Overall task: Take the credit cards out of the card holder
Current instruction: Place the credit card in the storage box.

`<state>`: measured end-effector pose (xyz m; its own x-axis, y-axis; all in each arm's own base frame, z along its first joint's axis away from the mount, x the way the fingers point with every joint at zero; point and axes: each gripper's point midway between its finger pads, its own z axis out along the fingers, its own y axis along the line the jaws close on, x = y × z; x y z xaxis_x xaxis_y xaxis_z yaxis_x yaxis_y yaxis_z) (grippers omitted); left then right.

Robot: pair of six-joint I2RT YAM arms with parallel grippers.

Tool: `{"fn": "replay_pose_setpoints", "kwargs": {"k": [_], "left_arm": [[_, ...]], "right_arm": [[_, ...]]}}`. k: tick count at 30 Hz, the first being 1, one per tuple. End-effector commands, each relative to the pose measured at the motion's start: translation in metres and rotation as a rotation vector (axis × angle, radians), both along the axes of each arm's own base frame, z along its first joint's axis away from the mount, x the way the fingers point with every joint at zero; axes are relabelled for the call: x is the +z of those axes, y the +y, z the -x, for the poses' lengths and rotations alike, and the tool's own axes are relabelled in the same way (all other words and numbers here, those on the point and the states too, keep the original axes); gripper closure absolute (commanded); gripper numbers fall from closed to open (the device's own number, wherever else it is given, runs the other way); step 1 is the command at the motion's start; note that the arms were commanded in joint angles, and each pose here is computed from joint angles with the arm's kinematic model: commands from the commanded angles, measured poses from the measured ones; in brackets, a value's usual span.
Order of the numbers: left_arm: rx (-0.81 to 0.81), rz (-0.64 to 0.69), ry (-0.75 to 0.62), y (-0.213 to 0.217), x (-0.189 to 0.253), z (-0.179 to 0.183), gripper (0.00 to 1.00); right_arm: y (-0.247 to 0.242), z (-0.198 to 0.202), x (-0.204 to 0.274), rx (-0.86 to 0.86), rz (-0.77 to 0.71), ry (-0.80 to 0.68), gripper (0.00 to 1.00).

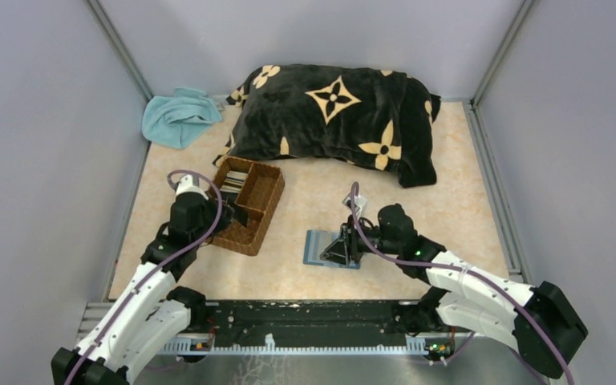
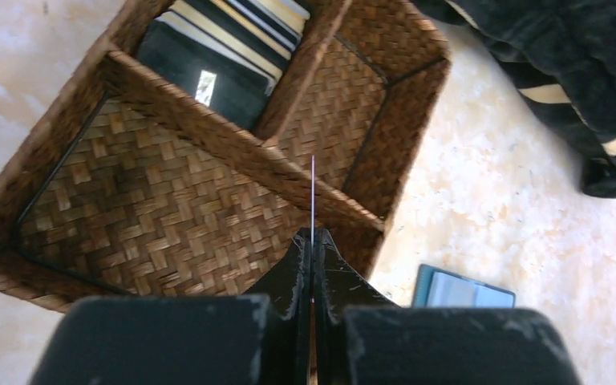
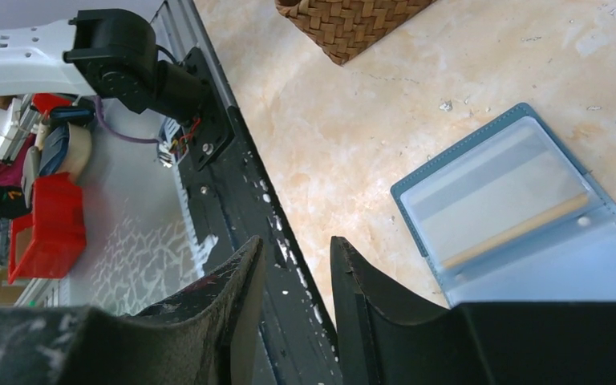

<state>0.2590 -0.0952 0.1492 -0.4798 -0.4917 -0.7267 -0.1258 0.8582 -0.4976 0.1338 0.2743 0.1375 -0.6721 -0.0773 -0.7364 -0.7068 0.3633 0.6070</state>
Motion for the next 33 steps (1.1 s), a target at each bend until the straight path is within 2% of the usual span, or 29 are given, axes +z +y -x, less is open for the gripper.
{"fn": "replay_pose_setpoints", "kwargs": {"k": [1, 6, 8, 15, 20, 26, 33], "left_arm": [[0.032, 0.012, -0.038, 0.01, 0.003, -0.007, 1.0], [0.06, 0.045, -0.089, 0.022, 0.028, -0.032, 1.0], [0.074, 0.057, -0.077, 0.03, 0.025, -0.047, 1.0], [0.012, 0.189, -0.1, 0.034, 0.034, -0.091, 1.0], [-0.038, 0.232, -0.167, 0.027, 0.066, -0.106, 1.0], [-0.045, 0.184, -0.2, 0.031, 0.087, -0.114, 1.0], [-0.03, 0.123, -0.187, 0.044, 0.06, -0.146, 1.0]], "right_arm": [[0.003, -0.005, 0.005, 0.007, -0.03, -0.056, 0.64], [0.004, -0.006, 0.002, 0.01, -0.022, -0.055, 0.64], [0.004, -0.006, 0.002, 0.013, -0.022, -0.058, 0.64], [0.007, -0.008, -0.002, 0.024, -0.006, -0.056, 0.64], [0.006, -0.01, -0.004, 0.019, 0.002, -0.057, 0.64], [0.008, -0.013, -0.009, 0.015, 0.013, -0.062, 0.64], [0.013, -0.018, -0.01, 0.035, 0.024, -0.071, 0.64]]}}
